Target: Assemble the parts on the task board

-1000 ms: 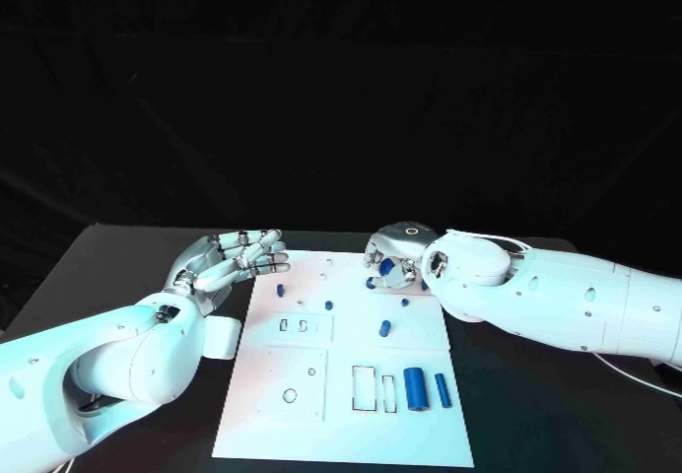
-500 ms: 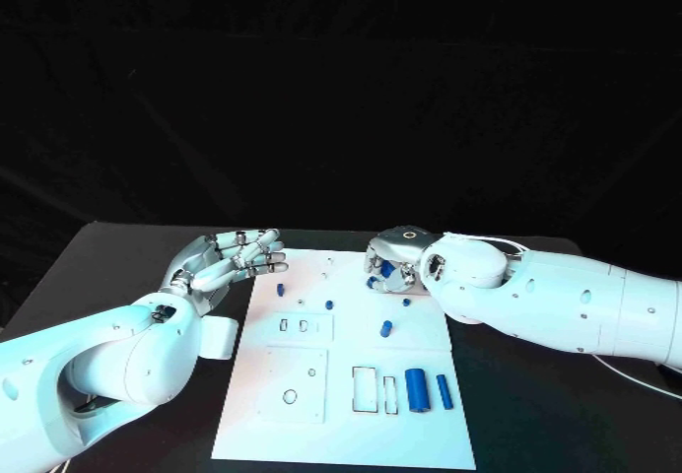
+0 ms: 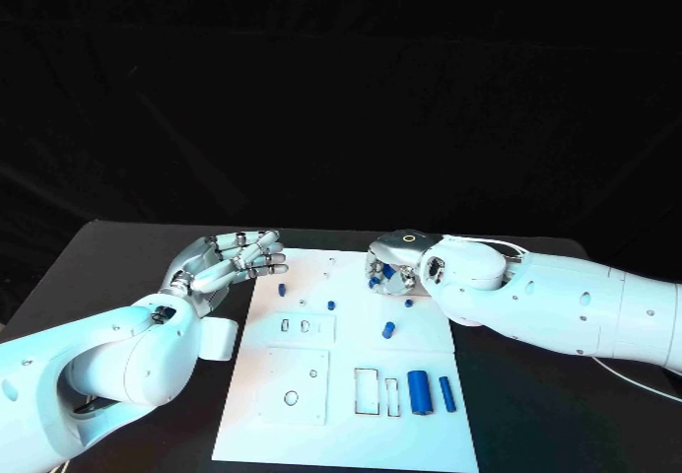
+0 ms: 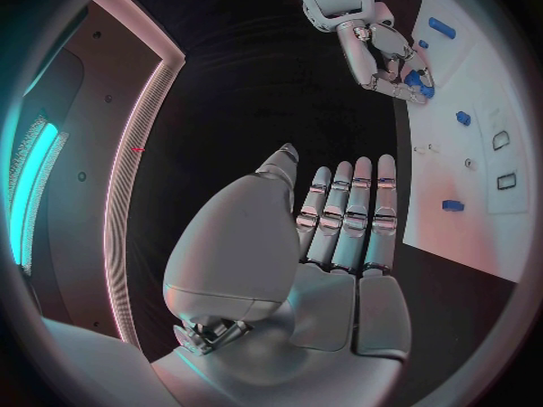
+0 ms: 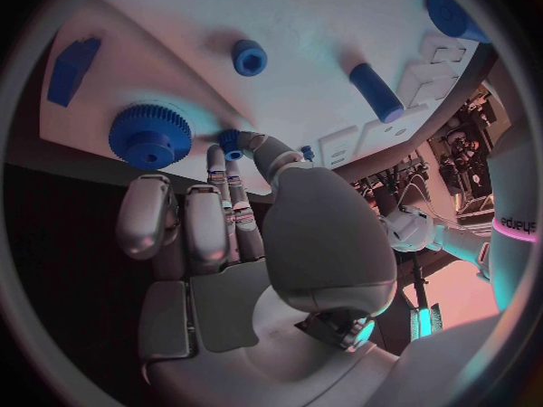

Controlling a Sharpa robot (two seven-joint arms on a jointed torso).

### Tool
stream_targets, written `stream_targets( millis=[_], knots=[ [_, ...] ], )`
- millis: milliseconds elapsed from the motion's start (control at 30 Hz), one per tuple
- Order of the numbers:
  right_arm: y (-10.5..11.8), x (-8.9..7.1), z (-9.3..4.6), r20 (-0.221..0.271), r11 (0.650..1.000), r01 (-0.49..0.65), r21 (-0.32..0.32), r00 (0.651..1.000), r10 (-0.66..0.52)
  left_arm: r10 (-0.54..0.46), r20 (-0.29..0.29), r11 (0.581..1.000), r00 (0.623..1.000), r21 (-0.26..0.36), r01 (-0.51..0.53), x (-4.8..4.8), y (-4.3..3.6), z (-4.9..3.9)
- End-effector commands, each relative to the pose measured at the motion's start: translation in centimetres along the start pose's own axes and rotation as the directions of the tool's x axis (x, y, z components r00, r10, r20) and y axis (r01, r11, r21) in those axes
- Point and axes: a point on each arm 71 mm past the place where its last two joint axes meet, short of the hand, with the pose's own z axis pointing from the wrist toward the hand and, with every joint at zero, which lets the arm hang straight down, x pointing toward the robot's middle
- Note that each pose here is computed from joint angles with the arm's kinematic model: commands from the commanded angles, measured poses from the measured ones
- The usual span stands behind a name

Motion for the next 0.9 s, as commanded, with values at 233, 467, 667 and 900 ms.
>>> stream_targets(
  millis=[233, 467, 667, 900],
  knots=[
    [0.0, 0.3, 0.0, -0.03, 1.0, -0.002, -0.013, 1.0, 0.002, -0.008, -0.02, 1.0, 1.0, 0.006, 0.008, 0.23, -0.19, 0.01],
    [0.1, 0.3, 0.0, -0.024, 1.0, -0.006, -0.016, 1.0, 0.006, -0.009, -0.021, 1.0, 1.0, 0.005, 0.009, 0.24, -0.2, 0.01],
    [0.2, -0.1, -0.1, 0.021, 1.0, -0.016, -0.024, 1.0, 0.017, -0.009, -0.02, 1.0, 1.0, 0.005, 0.009, 0.22, -0.21, 0.01],
    [0.8, -1.3, -0.4, 0.129, 0.999, -0.039, -0.037, 0.991, 0.044, -0.012, -0.018, 1.0, 1.0, 0.002, 0.012, 0.14, -0.17, 0.07]
  ],
)
